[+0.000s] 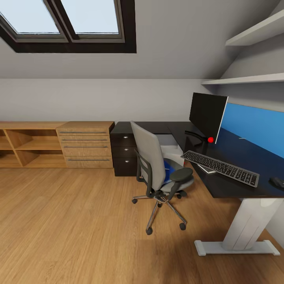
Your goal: In the bedroom, organize the workspace by keeping the computer under the desk, ensuring the monitor is on the desk, placing the keyboard on the desk next to the monitor, placing the mouse on the desk next to the keyboard, moving the folder from the swivel chair onto the desk next to the mouse, stacking the notebook on top of the folder with the pen on top of the notebook, and positioning the swivel chair next to the desk.
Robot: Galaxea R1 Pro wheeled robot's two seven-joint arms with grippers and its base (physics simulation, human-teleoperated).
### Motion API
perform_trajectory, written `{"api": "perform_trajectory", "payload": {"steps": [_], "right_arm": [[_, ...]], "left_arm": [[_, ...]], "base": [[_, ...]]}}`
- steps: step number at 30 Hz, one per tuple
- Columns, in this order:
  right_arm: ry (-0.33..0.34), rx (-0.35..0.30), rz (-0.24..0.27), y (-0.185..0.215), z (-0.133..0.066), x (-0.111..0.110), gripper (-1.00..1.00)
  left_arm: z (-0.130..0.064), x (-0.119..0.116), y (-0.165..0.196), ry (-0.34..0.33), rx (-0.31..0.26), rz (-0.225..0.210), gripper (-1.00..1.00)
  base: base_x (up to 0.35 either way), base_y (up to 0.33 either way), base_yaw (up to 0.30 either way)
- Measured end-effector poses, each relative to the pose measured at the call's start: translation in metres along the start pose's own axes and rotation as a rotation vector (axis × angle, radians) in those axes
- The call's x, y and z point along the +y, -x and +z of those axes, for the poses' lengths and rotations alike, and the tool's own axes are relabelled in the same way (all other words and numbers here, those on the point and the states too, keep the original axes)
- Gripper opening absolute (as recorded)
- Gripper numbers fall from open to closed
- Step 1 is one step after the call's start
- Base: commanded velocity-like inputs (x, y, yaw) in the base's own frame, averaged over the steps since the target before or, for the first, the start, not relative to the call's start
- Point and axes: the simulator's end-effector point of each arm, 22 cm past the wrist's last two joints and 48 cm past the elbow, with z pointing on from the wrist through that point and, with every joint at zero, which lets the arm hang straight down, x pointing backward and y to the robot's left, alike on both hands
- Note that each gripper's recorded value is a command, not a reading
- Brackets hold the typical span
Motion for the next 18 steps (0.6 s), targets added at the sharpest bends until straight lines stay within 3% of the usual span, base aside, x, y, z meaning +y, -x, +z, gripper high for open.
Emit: {"api": "perform_trajectory", "payload": {"steps": [6, 10, 18], "right_arm": [[0.000, 0.000, 0.000, 0.000, 0.000, 0.000, 1.00], [0.000, 0.000, 0.000, 0.000, 0.000, 0.000, 1.00], [0.000, 0.000, 0.000, 0.000, 0.000, 0.000, 1.00]], "left_arm": [[0.000, -0.001, 0.006, -0.003, -0.027, -0.003, 1.00], [-0.001, -0.001, 0.022, -0.004, -0.101, -0.013, 1.00], [-0.002, -0.001, 0.025, -0.005, -0.115, -0.015, 1.00]], "base": [[0.000, 0.000, 0.000], [0.000, 0.000, 0.000], [0.000, 0.000, 0.000]]}}
